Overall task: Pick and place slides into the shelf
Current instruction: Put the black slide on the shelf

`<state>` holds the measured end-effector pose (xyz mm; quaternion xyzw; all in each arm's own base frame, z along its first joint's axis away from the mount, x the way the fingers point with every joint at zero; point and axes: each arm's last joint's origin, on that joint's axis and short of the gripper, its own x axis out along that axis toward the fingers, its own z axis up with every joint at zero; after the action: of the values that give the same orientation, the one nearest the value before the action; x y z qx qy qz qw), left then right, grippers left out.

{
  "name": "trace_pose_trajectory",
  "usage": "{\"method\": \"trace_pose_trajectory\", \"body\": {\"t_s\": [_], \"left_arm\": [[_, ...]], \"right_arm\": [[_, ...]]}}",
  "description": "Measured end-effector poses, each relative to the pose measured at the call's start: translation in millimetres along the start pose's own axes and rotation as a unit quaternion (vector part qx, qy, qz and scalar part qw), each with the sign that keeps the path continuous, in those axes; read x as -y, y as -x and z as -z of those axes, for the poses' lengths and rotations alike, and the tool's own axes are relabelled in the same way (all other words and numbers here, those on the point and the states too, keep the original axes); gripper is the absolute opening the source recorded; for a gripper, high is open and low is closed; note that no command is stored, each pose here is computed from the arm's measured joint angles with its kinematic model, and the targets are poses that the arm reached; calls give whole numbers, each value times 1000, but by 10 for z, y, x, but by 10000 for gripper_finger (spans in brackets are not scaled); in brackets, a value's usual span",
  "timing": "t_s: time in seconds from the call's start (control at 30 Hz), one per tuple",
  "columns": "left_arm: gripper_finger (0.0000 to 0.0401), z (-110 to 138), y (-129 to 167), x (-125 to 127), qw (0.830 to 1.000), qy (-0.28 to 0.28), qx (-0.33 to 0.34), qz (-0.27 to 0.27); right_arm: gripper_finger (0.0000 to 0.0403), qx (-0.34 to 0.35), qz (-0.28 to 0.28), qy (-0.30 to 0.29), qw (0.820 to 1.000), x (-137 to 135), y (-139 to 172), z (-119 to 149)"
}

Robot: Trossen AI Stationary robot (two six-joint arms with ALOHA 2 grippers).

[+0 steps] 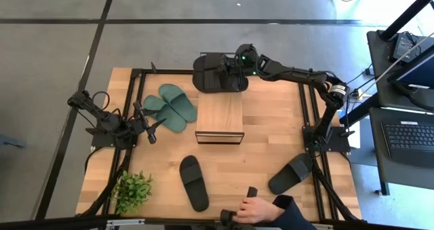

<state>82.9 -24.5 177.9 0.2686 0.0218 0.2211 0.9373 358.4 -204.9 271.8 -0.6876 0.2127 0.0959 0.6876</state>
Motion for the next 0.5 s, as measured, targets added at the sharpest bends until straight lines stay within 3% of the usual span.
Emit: {"method": "trace_pose_trajectory", "body": {"t_s": [0.17, 0.5], "left_arm": [[168, 0, 0, 0, 1000, 0, 0, 0], [168, 0, 0, 0, 1000, 0, 0, 0]], "right_arm": [[157, -13, 10, -21, 1000, 22, 0, 10], [159, -41, 5, -38, 998, 18, 1, 25]]}}
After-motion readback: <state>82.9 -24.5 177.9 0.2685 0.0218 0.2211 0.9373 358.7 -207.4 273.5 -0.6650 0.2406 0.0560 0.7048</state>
